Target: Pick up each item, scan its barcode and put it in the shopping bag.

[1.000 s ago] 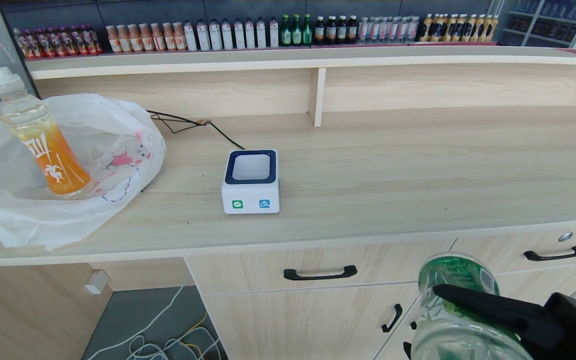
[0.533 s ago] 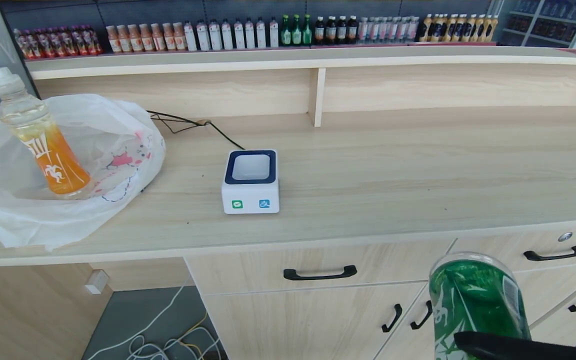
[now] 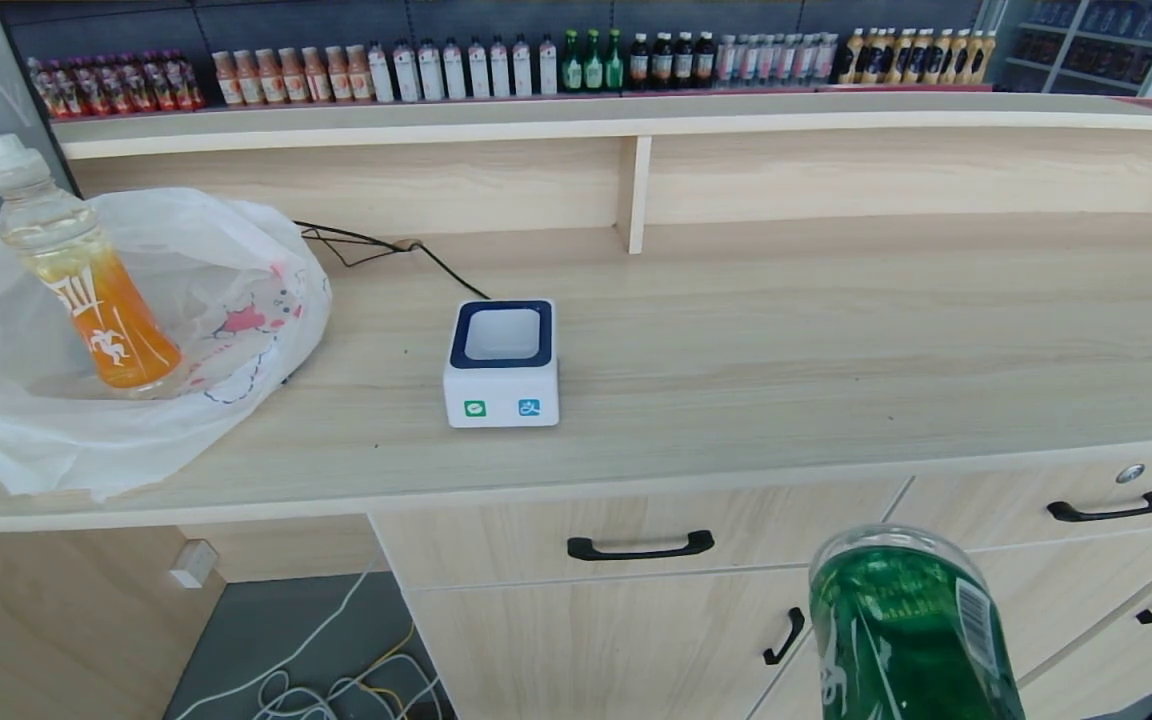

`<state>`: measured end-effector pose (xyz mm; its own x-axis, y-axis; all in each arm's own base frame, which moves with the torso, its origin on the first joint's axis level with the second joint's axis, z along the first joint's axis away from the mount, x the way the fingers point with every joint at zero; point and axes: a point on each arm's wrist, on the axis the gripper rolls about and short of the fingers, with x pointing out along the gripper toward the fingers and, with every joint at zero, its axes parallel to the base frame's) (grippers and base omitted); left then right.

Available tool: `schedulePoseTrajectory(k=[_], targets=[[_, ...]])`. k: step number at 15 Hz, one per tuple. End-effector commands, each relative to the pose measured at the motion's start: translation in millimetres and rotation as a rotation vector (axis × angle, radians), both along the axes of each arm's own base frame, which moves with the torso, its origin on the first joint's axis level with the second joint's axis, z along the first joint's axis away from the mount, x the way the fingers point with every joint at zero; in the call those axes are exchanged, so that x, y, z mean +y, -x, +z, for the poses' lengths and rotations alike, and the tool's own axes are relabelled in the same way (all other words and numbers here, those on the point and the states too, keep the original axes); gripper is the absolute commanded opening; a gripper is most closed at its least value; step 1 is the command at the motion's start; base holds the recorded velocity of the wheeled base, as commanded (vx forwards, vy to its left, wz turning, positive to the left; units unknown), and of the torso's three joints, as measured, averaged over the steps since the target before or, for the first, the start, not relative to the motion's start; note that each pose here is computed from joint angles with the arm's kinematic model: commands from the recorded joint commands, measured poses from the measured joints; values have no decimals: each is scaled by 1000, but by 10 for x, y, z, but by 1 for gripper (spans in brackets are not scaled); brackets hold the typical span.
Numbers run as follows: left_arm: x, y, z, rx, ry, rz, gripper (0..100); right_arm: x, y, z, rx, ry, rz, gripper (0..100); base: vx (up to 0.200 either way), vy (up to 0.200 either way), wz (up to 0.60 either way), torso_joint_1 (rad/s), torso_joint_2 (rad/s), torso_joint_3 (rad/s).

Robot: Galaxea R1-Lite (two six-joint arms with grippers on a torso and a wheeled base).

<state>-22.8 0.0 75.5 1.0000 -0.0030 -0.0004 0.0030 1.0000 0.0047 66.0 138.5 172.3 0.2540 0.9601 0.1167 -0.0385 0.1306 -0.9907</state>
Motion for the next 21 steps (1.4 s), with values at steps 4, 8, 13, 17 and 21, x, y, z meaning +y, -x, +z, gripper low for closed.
schedulePoseTrajectory(k=[4,8,13,17,21], targets=[[0,0,0,0,0,0,100,262,-70,-35,8,15,126,0,0,0,0,0,0,0],[0,0,0,0,0,0,100,264,-78,-26,-1,14,128,0,0,0,0,0,0,0],[0,0,0,0,0,0,100,255,-221,172,-211,-22,69,0,0,0,0,0,0,0],[0,0,0,0,0,1,100,278,-270,208,-233,-2,105,0,0,0,0,0,0,0],[0,0,0,0,0,0,100,250,-253,169,-232,15,107,0,0,0,0,0,0,0]])
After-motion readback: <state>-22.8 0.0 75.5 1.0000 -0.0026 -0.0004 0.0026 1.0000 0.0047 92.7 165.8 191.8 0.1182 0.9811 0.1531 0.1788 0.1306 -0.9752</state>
